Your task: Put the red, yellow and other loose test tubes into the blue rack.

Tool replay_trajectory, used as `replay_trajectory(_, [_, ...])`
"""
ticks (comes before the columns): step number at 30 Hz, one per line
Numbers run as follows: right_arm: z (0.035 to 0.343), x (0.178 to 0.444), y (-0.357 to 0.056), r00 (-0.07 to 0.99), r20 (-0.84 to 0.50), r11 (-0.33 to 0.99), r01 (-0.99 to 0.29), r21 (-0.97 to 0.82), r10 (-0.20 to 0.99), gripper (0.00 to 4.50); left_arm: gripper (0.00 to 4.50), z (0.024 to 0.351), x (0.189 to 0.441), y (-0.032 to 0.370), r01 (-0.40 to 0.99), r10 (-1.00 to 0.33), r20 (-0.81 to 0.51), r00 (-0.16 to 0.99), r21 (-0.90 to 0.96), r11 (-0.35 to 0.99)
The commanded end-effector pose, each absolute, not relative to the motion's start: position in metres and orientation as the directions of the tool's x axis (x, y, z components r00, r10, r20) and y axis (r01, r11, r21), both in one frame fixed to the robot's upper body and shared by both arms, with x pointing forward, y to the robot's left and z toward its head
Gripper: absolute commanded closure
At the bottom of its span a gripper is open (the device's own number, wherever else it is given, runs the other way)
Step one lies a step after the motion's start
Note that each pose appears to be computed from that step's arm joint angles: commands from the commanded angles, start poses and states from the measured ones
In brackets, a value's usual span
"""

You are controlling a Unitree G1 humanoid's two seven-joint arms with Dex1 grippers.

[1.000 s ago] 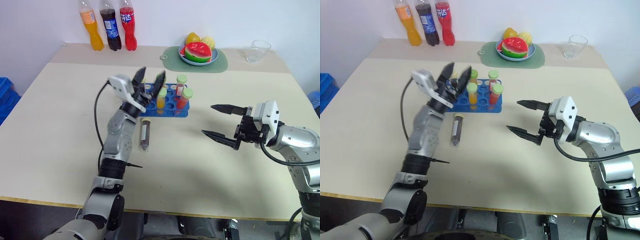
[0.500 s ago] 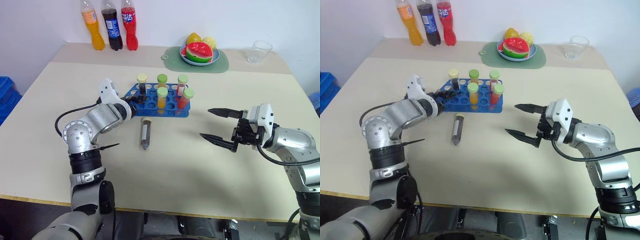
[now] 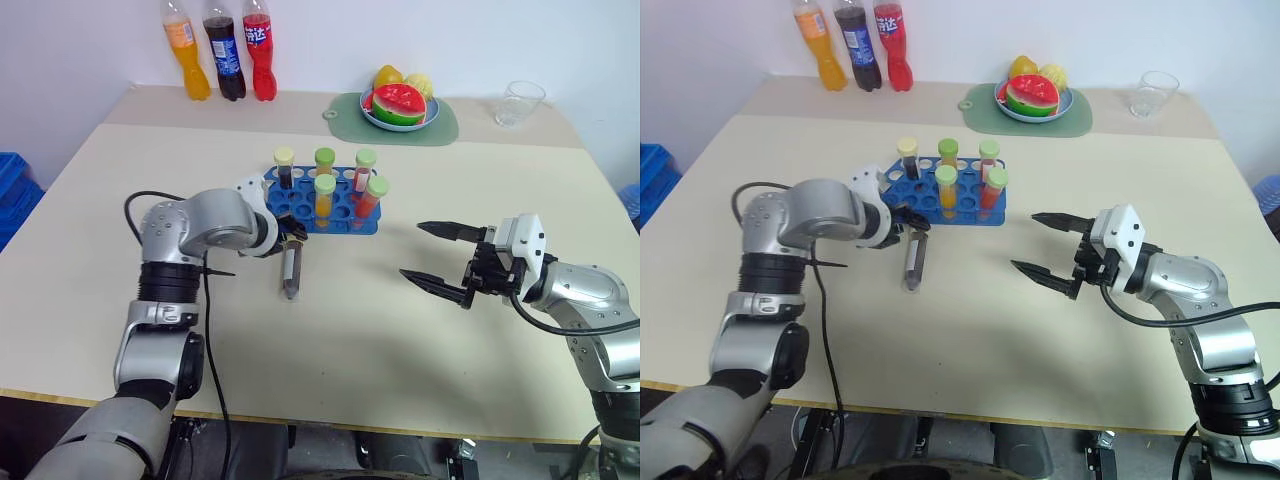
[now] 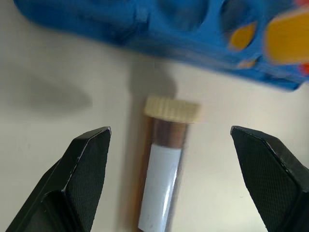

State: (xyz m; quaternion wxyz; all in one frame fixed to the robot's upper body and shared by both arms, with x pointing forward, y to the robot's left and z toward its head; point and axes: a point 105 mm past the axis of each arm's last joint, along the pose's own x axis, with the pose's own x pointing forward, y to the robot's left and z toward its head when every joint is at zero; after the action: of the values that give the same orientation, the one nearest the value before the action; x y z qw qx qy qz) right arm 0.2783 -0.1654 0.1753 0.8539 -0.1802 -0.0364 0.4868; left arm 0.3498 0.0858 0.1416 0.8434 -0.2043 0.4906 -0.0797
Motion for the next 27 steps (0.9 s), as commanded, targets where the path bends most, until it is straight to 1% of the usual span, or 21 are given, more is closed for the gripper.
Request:
replay_trajectory(1, [0.187,0.271,-0.163,0.519,-0.082,0.451,-0.802,-0.392,0.851,0.22,0.41,0.147,0.351,0.078,-0.067,-0.326,-0.808,0.49,-0.408,0.91])
replay_trajectory(4, [0.185,0.265,-0.162,0.494,-0.099,0.424,-0.819,-0.387,0.864,0.22,0.41,0.144,0.352,0.079,-0.095,-0.303,-0.83,0.468,-0.388,0.917])
replay_trajectory(12, [0.174,0.243,-0.162,0.39,-0.18,0.298,-0.87,-0.392,0.903,0.22,0.41,0.141,0.355,0.084,-0.131,-0.261,-0.861,0.436,-0.348,0.928])
replay_trajectory(17, [0.17,0.241,-0.169,0.387,-0.211,0.283,-0.873,-0.397,0.898,0.22,0.41,0.136,0.354,0.088,-0.16,-0.231,-0.883,0.41,-0.319,0.934])
replay_trajectory(18, [0.171,0.242,-0.17,0.39,-0.209,0.285,-0.871,-0.401,0.897,0.22,0.64,0.134,0.354,0.088,-0.165,-0.23,-0.886,0.402,-0.317,0.934])
replay_trajectory(20, [0.172,0.243,-0.169,0.393,-0.202,0.289,-0.868,-0.404,0.897,0.22,1.26,0.132,0.354,0.089,-0.169,-0.22,-0.891,0.396,-0.306,0.937])
replay_trajectory(21, [0.172,0.243,-0.168,0.393,-0.199,0.29,-0.867,-0.404,0.898,0.22,1.68,0.131,0.353,0.088,-0.169,-0.221,-0.892,0.394,-0.307,0.937])
replay_trajectory(24, [0.172,0.244,-0.167,0.394,-0.195,0.292,-0.866,-0.405,0.898,0.22,3.17,0.127,0.353,0.089,-0.172,-0.222,-0.897,0.382,-0.305,0.936])
replay_trajectory(27, [0.171,0.247,-0.167,0.401,-0.193,0.298,-0.863,-0.408,0.896,0.22,3.17,0.12,0.351,0.095,-0.176,-0.202,-0.905,0.375,-0.283,0.943])
